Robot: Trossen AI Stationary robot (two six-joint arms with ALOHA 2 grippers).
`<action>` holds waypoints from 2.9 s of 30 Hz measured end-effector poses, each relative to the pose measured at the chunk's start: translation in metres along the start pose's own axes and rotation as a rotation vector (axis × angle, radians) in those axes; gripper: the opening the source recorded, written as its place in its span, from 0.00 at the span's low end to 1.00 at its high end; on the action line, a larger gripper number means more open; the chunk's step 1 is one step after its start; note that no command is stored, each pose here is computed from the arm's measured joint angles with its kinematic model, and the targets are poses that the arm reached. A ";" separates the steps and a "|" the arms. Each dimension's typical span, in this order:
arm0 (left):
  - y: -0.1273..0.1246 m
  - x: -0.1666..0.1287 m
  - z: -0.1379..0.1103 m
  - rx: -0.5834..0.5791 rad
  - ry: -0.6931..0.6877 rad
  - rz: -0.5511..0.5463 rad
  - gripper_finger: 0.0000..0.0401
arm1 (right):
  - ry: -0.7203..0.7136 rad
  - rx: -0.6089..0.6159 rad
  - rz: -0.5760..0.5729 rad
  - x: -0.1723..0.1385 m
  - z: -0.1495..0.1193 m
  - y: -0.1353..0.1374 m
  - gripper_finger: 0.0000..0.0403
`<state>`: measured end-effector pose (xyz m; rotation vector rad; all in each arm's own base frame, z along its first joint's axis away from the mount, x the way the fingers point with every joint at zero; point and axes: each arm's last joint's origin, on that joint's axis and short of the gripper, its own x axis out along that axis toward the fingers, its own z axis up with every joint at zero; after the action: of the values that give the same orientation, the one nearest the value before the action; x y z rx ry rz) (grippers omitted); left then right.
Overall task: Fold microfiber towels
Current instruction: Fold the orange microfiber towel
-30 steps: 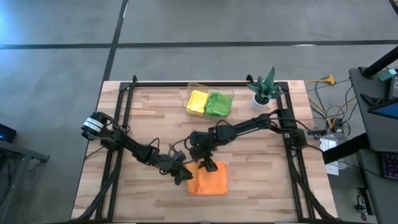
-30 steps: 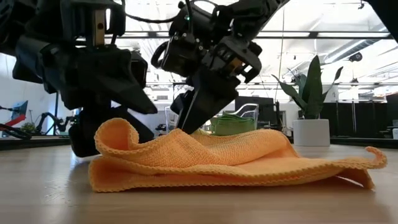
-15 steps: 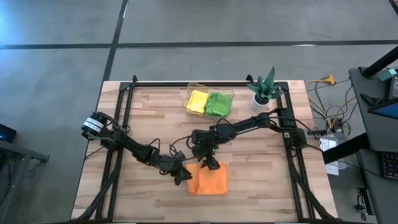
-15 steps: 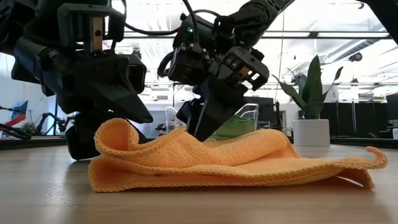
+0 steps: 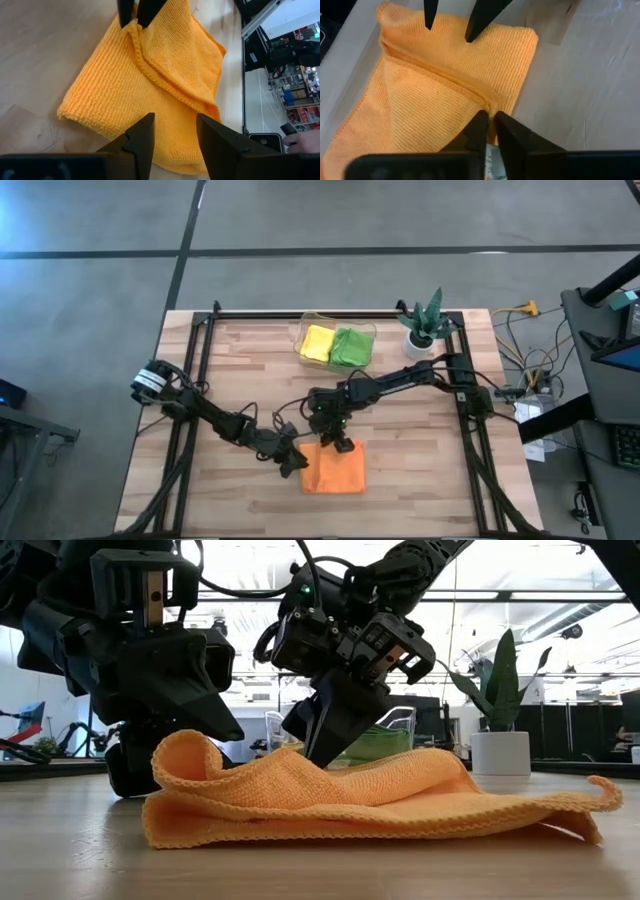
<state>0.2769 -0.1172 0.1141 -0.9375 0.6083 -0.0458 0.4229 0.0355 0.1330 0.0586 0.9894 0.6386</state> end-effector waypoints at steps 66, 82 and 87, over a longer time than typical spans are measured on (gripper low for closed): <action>0.007 -0.001 -0.002 0.076 0.030 0.046 0.32 | 0.172 0.132 0.132 -0.005 -0.024 0.137 0.06; -0.008 -0.001 0.006 0.171 -0.015 -0.066 0.32 | 0.111 0.237 0.082 -0.029 -0.017 0.144 0.37; -0.023 0.003 0.014 0.474 -0.060 -0.101 0.32 | -0.071 0.332 -0.140 -0.036 -0.030 0.144 0.39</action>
<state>0.2917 -0.1220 0.1361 -0.5069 0.4654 -0.2412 0.3174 0.1272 0.1904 0.3003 1.0130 0.3371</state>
